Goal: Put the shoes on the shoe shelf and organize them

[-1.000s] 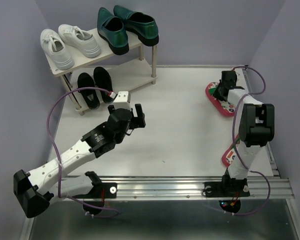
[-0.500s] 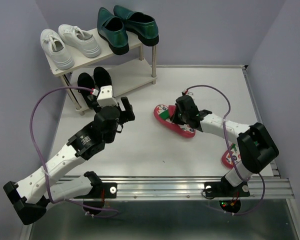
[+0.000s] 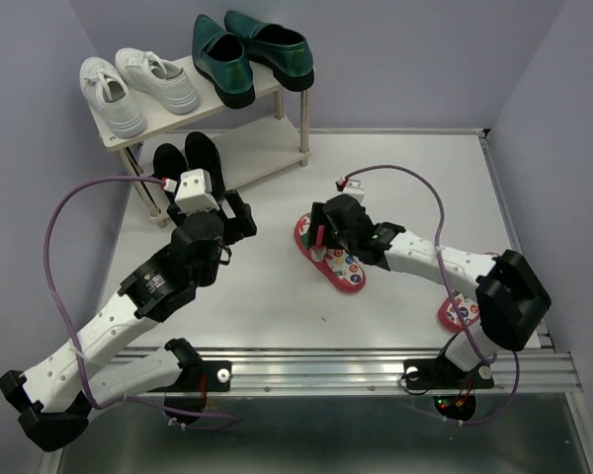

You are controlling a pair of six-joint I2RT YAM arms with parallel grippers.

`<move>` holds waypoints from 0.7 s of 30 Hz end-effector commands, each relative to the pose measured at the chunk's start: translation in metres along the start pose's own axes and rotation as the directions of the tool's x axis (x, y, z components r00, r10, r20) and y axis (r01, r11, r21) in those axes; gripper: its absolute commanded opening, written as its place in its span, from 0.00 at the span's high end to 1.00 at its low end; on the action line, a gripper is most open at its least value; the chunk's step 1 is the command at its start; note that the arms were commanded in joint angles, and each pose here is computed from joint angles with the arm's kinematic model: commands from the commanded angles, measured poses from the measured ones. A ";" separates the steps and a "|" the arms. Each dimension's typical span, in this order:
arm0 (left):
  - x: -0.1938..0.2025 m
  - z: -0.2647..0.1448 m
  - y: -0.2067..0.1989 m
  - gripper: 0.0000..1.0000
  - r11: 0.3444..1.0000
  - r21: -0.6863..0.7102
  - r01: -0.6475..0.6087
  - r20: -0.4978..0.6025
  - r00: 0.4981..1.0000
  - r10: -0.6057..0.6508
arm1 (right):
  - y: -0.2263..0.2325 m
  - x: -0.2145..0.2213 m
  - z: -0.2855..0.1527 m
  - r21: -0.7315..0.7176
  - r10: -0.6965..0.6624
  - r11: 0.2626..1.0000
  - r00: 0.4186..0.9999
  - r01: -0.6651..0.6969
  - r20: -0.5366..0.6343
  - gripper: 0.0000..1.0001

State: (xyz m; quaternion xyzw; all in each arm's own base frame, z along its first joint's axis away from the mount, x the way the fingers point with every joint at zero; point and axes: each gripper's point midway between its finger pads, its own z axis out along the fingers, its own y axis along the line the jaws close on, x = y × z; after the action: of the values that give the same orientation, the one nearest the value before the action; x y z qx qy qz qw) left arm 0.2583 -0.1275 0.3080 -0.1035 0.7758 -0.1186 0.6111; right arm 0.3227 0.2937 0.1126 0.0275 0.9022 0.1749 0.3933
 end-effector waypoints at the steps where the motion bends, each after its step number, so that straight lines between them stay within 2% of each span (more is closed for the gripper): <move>1: -0.019 -0.003 -0.001 0.08 0.999 -0.005 0.050 0.050 0.998 -0.049 | -0.028 -0.066 -0.036 0.105 -0.090 0.992 0.977 0.071 0.194 0.13; 3: -0.019 -0.002 -0.003 0.08 0.999 0.001 0.049 0.048 0.998 -0.049 | -0.052 -0.075 -0.038 0.143 -0.090 0.988 0.976 0.062 0.197 0.13; 6: -0.016 0.000 -0.004 0.08 0.999 0.004 0.046 0.044 0.998 -0.047 | -0.075 -0.072 -0.036 0.144 -0.126 0.984 0.983 0.106 0.135 0.15; 10: -0.013 0.002 -0.005 0.08 0.999 0.004 0.042 0.039 0.998 -0.042 | -0.072 -0.042 -0.024 0.072 -0.214 0.975 0.977 0.212 0.021 0.16; 15: -0.012 0.004 -0.007 0.08 0.999 0.009 0.043 0.037 0.998 -0.043 | -0.087 -0.007 -0.003 0.086 -0.259 0.960 0.962 0.267 -0.091 0.23; 18: -0.012 0.004 -0.006 0.08 0.999 0.007 0.043 0.038 0.998 -0.044 | -0.083 0.003 0.006 0.048 -0.260 0.963 0.959 0.266 -0.110 0.25; 21: -0.011 0.004 -0.005 0.08 0.999 0.008 0.044 0.039 0.998 -0.045 | -0.083 0.006 0.014 0.031 -0.252 0.966 0.962 0.257 -0.106 0.31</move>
State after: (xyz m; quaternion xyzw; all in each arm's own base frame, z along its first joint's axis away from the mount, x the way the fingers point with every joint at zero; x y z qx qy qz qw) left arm 0.2616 -0.1323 0.3070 -0.1038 0.7761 -0.1227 0.6098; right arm 0.3271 0.2080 0.0649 -0.0745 0.9317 0.0731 0.3480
